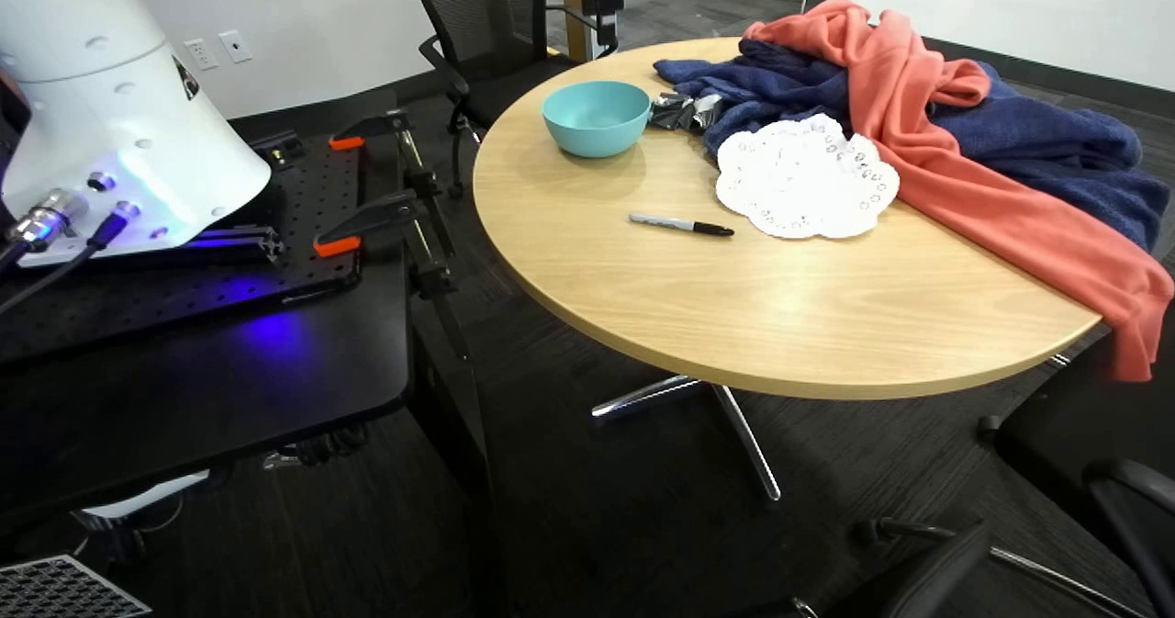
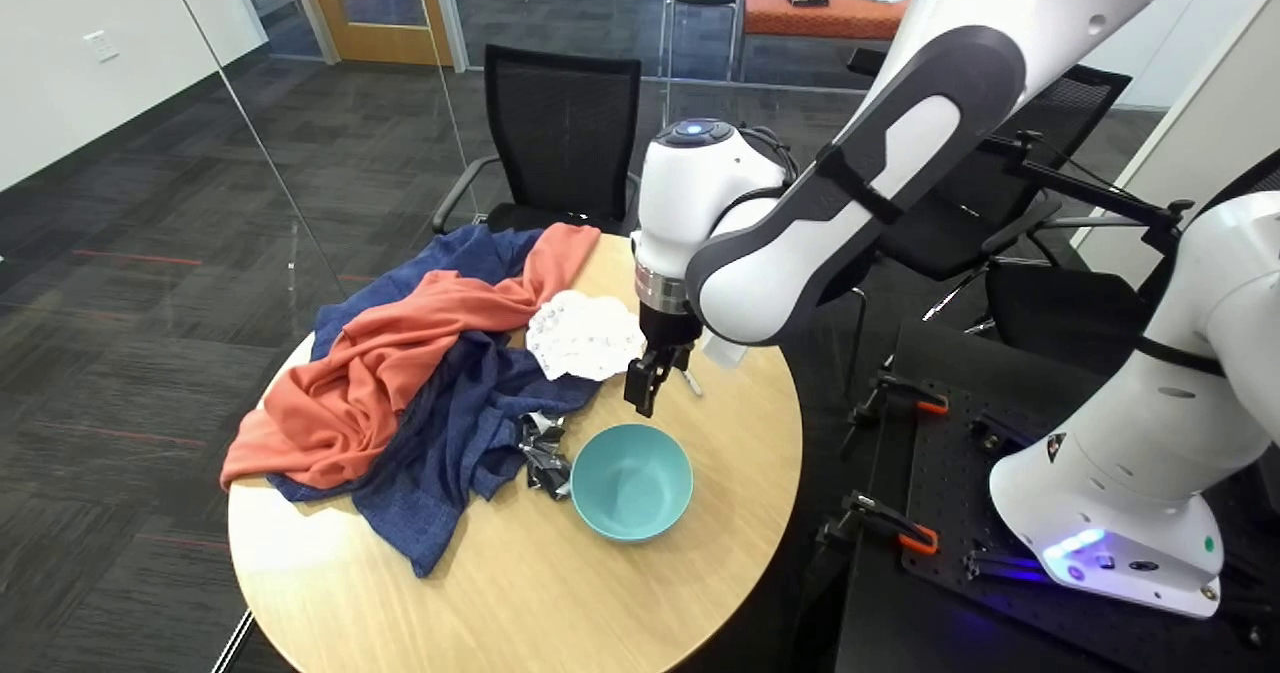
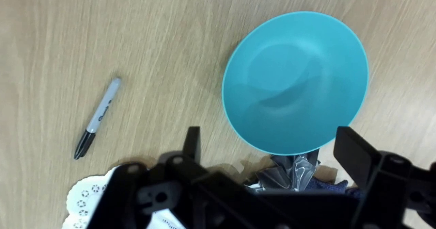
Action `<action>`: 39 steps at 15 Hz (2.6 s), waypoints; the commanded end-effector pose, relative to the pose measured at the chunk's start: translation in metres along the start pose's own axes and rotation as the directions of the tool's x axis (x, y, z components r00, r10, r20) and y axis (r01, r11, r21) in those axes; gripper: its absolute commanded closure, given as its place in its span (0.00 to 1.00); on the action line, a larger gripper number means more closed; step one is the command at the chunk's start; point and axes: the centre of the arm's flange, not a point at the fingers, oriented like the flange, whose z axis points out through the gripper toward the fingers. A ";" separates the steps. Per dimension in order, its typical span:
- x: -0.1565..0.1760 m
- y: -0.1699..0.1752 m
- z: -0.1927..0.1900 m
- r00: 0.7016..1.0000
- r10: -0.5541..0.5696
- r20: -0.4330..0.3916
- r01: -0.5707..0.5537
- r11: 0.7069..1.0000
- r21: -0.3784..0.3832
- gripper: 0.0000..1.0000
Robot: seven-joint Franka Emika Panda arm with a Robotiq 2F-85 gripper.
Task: Move the bowl to the right
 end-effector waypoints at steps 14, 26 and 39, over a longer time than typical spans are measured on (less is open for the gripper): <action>0.042 0.018 0.122 0.993 0.021 0.115 -0.023 1.000 0.015 0.00; 0.047 0.024 0.154 0.987 0.037 0.154 -0.040 0.999 0.017 0.65; 0.050 0.019 0.149 0.988 0.054 0.144 -0.060 0.998 0.032 0.93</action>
